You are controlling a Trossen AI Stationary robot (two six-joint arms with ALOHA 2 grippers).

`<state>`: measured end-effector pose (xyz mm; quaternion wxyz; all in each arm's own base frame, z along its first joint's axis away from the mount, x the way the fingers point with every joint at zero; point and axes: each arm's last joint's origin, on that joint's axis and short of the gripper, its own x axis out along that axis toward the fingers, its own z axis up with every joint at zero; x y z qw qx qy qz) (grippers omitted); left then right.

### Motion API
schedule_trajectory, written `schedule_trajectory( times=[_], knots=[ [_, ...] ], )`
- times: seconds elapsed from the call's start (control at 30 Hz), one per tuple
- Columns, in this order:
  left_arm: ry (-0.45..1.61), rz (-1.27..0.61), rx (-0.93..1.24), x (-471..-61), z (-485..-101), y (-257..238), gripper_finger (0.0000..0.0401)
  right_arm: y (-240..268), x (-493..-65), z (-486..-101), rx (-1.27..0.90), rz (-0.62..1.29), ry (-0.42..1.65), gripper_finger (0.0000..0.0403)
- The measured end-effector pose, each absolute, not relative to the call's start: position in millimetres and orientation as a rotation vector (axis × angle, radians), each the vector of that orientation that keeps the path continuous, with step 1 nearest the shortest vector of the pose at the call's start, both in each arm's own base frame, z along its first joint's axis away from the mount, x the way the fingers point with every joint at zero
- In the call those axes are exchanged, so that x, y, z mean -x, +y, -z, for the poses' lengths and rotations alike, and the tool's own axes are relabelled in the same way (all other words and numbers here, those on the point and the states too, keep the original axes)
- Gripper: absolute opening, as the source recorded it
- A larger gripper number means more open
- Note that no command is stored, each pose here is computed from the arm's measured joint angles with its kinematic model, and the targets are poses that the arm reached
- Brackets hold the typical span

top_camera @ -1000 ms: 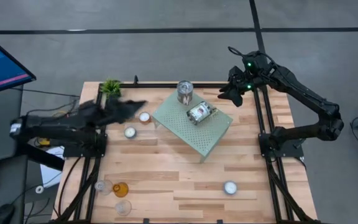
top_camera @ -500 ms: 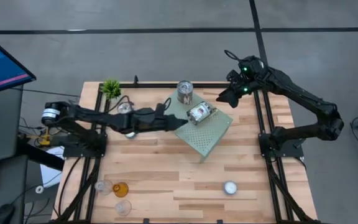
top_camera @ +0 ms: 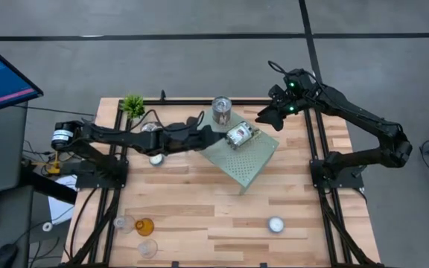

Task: Stock candles on shelf
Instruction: Put the bottom silver scented candle on the shelf

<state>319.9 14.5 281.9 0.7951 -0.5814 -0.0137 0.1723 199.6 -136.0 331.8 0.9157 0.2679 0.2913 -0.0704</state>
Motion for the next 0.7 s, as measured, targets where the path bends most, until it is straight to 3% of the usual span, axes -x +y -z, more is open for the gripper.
schedule_trajectory(
  times=[0.37,0.7],
  knots=[
    [-0.043,-0.381,1.356,-321.9,-279.0,8.6,0.0211,-134.6,-203.0,-334.2,-0.516,0.129,0.577,0.0205],
    [-0.035,-0.405,1.391,-330.5,-267.3,5.0,0.0186,-132.7,-229.9,-310.6,-0.524,0.057,0.68,0.0205]
  ],
)
